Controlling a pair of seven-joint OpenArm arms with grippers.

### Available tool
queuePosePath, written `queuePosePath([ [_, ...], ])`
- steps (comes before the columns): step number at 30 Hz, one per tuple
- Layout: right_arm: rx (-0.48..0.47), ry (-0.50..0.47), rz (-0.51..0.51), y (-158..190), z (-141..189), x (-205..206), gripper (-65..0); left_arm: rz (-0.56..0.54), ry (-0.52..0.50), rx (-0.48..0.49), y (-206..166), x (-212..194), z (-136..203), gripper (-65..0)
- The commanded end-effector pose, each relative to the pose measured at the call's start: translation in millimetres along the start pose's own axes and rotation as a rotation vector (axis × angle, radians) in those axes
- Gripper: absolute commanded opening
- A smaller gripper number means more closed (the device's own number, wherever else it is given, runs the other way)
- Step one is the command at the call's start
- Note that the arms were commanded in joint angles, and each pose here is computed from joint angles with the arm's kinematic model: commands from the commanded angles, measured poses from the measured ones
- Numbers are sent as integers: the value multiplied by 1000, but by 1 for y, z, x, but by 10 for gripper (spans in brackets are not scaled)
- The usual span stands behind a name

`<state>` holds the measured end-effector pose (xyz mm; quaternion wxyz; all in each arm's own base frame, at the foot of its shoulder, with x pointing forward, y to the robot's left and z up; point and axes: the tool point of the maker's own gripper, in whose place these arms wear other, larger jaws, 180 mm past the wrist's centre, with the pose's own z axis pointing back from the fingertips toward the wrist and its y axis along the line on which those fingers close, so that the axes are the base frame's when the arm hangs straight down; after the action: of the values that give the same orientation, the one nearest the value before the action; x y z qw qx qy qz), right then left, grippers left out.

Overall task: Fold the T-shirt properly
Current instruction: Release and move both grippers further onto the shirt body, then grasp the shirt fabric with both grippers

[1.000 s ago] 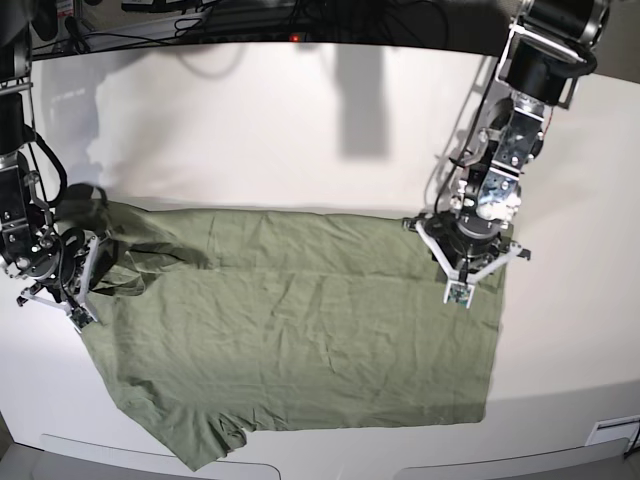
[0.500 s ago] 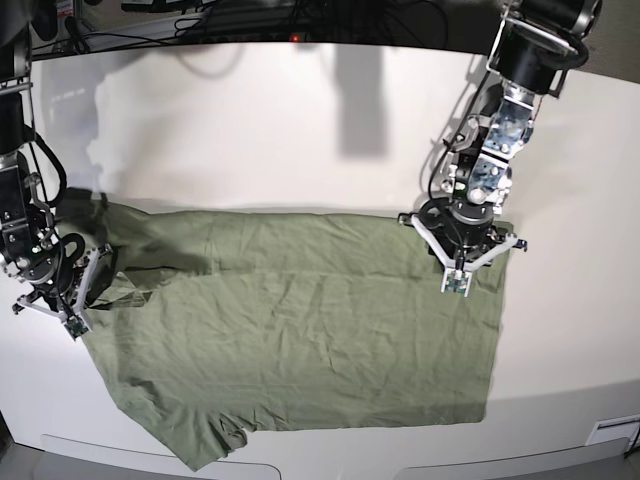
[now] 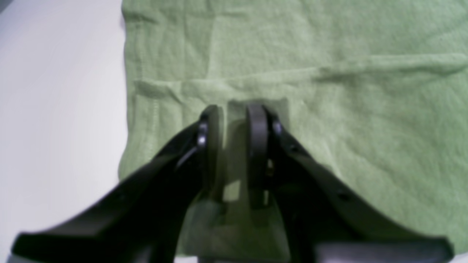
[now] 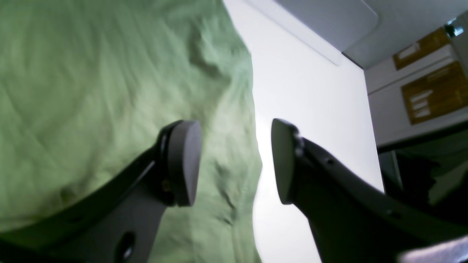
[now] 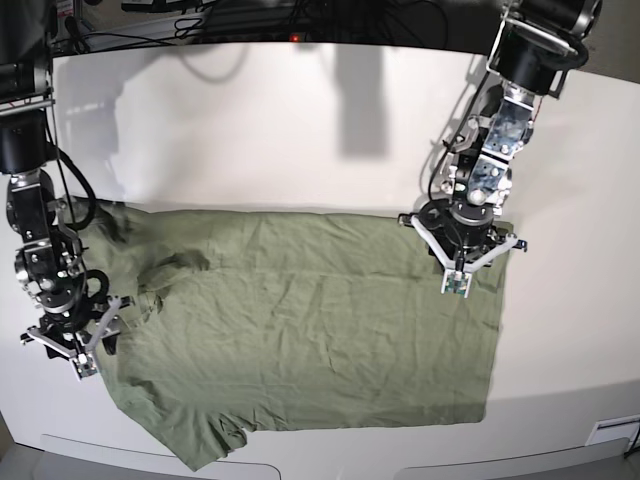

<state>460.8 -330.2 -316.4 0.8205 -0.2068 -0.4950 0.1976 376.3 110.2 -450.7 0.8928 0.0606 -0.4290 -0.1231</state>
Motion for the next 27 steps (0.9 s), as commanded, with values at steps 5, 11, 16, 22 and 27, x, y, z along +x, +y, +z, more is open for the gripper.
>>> queuePosePath([
  [5,-21,51,-19,-6,-2,2,-333,-24,84,7,1,-24,3,-517],
  [11,200,200,58,22,8,-26,-333,-34,88,5,-1,-33,6,-517],
  [16,409,251,78,43,29,-27,-333,-34,86,5,-1,-32,6,-517],
  [22,499,407,45,55,48,-44,-333,-33,87,5,-1,-33,6,-517],
  [27,517,409,-3,64,46,-46,-333,-33,90,4,-1,-33,6,-517],
])
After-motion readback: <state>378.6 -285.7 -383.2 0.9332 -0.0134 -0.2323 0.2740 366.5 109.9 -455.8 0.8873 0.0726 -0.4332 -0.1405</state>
